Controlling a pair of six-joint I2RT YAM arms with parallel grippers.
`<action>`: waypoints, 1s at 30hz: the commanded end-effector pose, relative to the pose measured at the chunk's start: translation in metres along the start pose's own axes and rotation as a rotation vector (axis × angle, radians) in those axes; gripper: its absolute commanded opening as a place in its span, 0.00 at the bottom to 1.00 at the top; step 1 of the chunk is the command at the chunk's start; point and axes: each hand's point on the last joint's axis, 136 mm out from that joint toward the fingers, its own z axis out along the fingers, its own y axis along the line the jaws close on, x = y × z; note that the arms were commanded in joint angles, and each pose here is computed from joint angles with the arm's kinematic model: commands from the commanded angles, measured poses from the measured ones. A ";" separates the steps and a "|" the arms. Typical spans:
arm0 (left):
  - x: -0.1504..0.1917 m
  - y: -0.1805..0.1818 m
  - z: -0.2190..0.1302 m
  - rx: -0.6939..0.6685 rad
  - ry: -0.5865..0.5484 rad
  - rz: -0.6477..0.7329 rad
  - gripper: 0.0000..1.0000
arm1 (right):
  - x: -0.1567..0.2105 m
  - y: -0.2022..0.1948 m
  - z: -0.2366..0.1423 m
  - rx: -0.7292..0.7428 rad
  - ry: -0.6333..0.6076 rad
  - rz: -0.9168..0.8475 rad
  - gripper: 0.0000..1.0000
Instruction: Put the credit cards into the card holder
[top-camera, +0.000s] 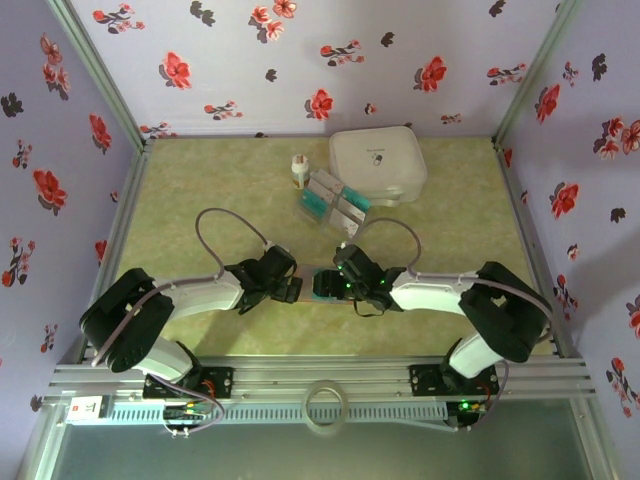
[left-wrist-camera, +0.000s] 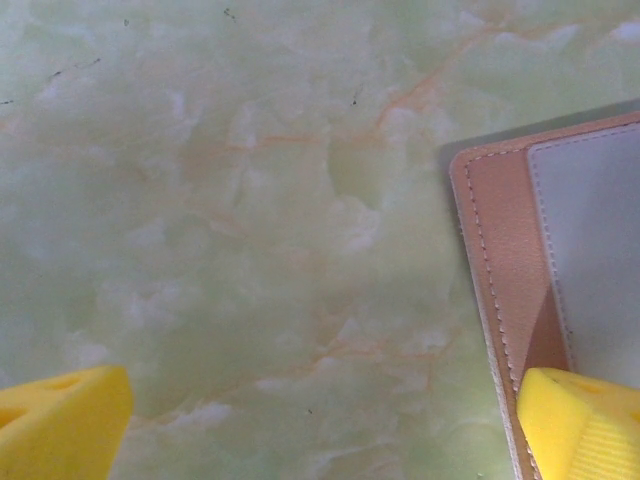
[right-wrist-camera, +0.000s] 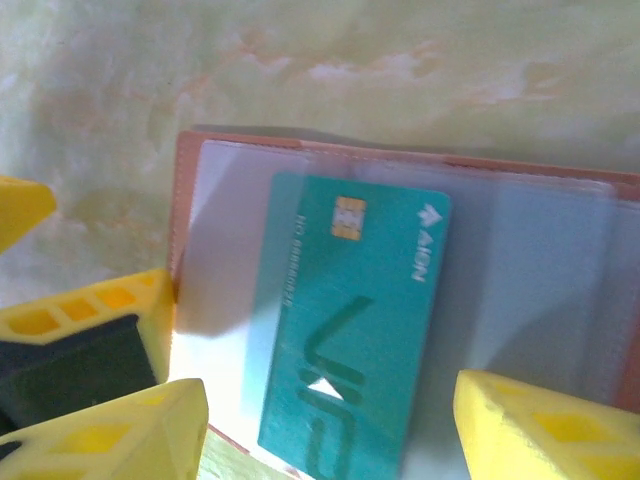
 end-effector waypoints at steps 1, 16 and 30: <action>0.011 0.005 0.001 -0.020 0.028 0.001 1.00 | -0.008 -0.005 -0.020 0.085 -0.011 -0.060 0.67; -0.007 0.036 -0.018 -0.097 0.009 -0.052 1.00 | -0.021 -0.029 -0.023 0.182 0.011 -0.008 0.08; -0.003 0.043 -0.005 -0.145 0.096 -0.031 1.00 | -0.022 -0.029 0.000 0.185 0.051 -0.006 0.00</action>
